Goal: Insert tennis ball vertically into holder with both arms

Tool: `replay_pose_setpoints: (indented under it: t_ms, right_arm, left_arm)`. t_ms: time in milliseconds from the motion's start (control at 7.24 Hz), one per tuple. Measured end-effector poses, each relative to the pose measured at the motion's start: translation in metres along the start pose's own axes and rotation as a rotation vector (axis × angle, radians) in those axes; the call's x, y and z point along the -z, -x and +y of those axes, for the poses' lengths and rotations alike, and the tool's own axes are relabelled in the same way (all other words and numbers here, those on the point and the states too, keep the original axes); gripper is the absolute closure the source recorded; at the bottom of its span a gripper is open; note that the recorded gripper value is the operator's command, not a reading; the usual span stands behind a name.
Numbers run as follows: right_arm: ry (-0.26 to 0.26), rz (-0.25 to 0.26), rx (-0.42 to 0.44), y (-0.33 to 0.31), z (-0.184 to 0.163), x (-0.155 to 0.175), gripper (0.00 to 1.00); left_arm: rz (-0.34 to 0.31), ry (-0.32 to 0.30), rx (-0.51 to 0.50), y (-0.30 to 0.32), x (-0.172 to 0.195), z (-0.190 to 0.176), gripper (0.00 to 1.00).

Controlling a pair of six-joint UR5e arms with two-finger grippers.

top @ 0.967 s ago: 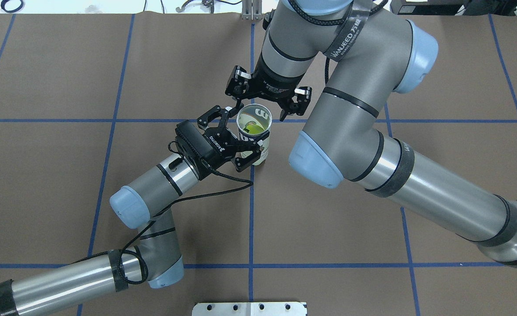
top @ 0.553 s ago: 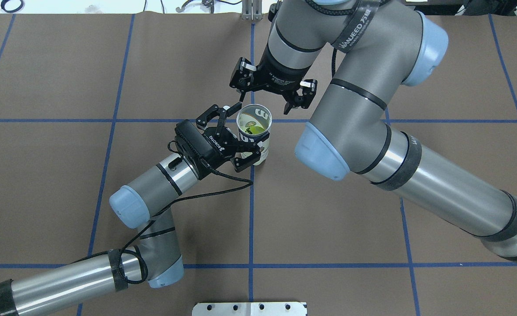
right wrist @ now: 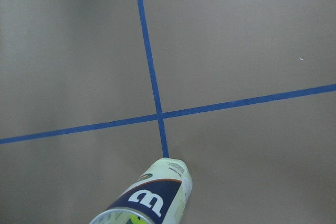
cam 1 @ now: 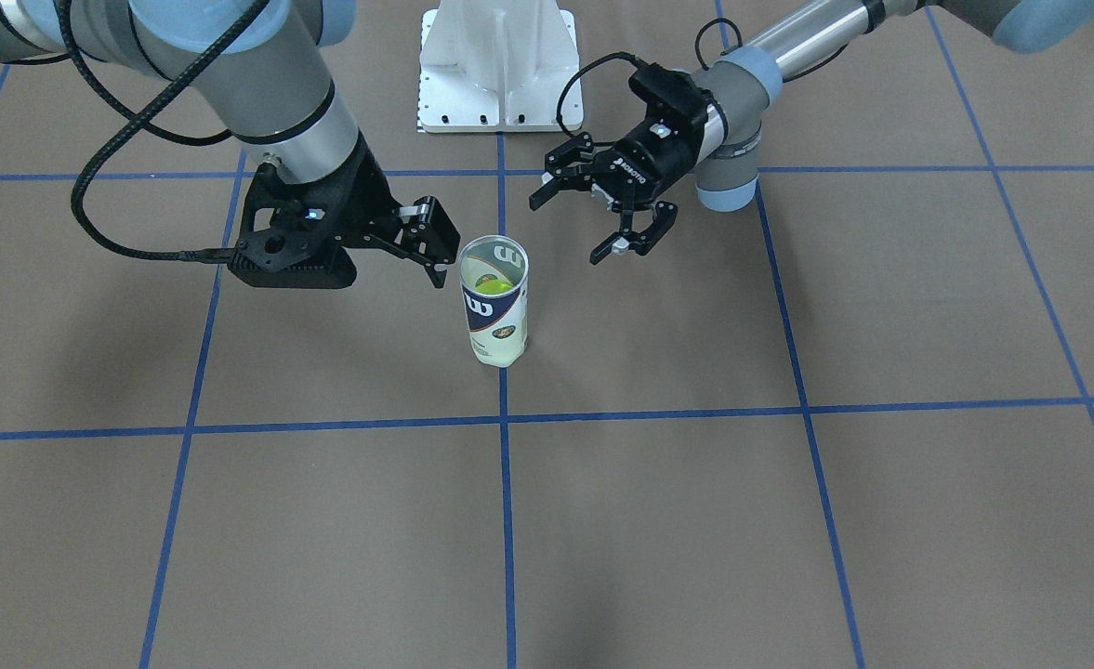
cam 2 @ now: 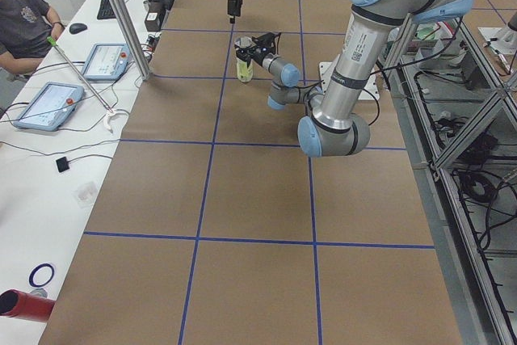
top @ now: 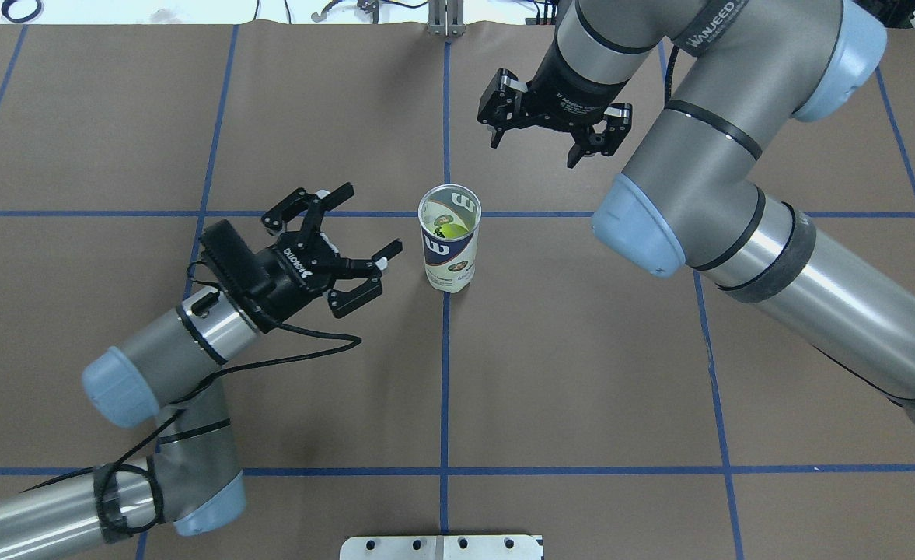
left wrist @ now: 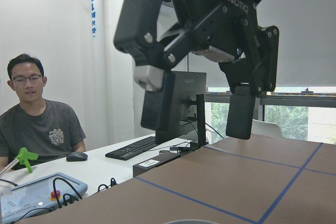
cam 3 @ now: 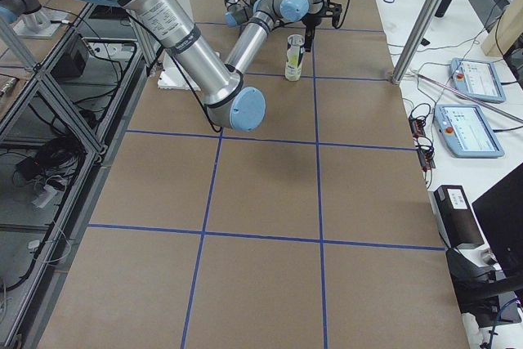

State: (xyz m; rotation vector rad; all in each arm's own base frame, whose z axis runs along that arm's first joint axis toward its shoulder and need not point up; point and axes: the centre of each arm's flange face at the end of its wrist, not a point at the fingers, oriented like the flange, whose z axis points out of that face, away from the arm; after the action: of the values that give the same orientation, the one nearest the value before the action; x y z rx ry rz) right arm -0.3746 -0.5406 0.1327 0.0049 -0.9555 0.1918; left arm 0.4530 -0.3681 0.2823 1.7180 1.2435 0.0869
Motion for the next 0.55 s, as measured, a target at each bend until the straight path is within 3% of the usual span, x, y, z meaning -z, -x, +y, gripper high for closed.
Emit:
replay_pose_setpoints:
  t_ms: [138, 276, 553]
  right_arm:
    - [-0.011, 0.022, 0.019, -0.025, -0.013, -0.001, 0.00]
    - [-0.025, 0.053, 0.051, -0.060, -0.032, -0.001, 0.00]
    - [-0.045, 0.123, 0.126, -0.138, -0.067, 0.002, 0.00]
  left_arm:
    - [-0.017, 0.002, 0.019, 0.015, 0.029, -0.010, 0.10]
    - [-0.076, 0.014, 0.057, 0.039, 0.052, -0.012, 0.12]
    - [-0.273, 0.067, 0.075, 0.112, 0.078, -0.015, 0.12]
